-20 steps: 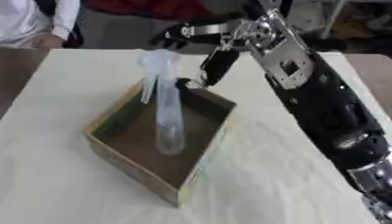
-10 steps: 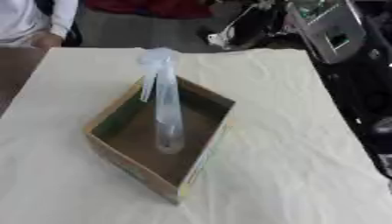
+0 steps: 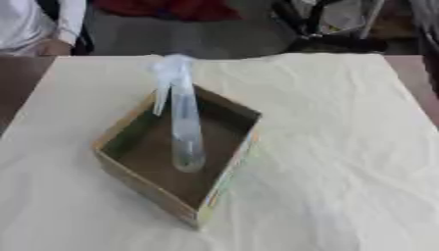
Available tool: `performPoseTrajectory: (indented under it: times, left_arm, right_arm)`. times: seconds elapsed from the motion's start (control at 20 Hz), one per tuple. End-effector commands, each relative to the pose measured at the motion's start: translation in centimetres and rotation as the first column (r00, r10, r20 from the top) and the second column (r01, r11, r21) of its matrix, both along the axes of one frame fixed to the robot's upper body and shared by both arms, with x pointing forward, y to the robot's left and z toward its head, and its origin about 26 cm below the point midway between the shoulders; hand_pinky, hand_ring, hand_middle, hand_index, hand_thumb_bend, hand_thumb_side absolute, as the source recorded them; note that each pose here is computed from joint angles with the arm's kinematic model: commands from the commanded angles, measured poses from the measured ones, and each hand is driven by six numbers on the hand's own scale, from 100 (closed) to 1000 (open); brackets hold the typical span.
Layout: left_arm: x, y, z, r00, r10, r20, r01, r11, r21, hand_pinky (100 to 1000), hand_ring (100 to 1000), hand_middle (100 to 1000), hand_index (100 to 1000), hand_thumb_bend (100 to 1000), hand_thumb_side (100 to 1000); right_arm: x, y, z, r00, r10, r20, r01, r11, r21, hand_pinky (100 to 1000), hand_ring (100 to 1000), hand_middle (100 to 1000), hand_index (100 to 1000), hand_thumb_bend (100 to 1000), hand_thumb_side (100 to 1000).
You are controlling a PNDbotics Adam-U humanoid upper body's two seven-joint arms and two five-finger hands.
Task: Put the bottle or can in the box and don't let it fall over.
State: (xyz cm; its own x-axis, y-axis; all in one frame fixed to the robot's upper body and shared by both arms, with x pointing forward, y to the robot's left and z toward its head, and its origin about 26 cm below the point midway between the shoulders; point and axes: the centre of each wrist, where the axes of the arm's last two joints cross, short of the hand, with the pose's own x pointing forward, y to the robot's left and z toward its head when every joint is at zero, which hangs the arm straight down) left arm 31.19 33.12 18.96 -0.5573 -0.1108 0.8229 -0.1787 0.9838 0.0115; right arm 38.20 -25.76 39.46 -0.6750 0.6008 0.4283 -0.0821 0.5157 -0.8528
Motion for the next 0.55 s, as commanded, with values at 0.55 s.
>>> performPoseTrajectory:
  times: [0.55]
  left_arm:
    - [0.0,0.0,1.2,0.999,-0.01,0.044,0.01,1.0,0.013,732,731,703,814,169,650]
  right_arm:
    - [1.0,-4.7,-5.5,0.988,-0.154,-0.009,0.128,0.791,0.599,853,928,905,876,100,668]
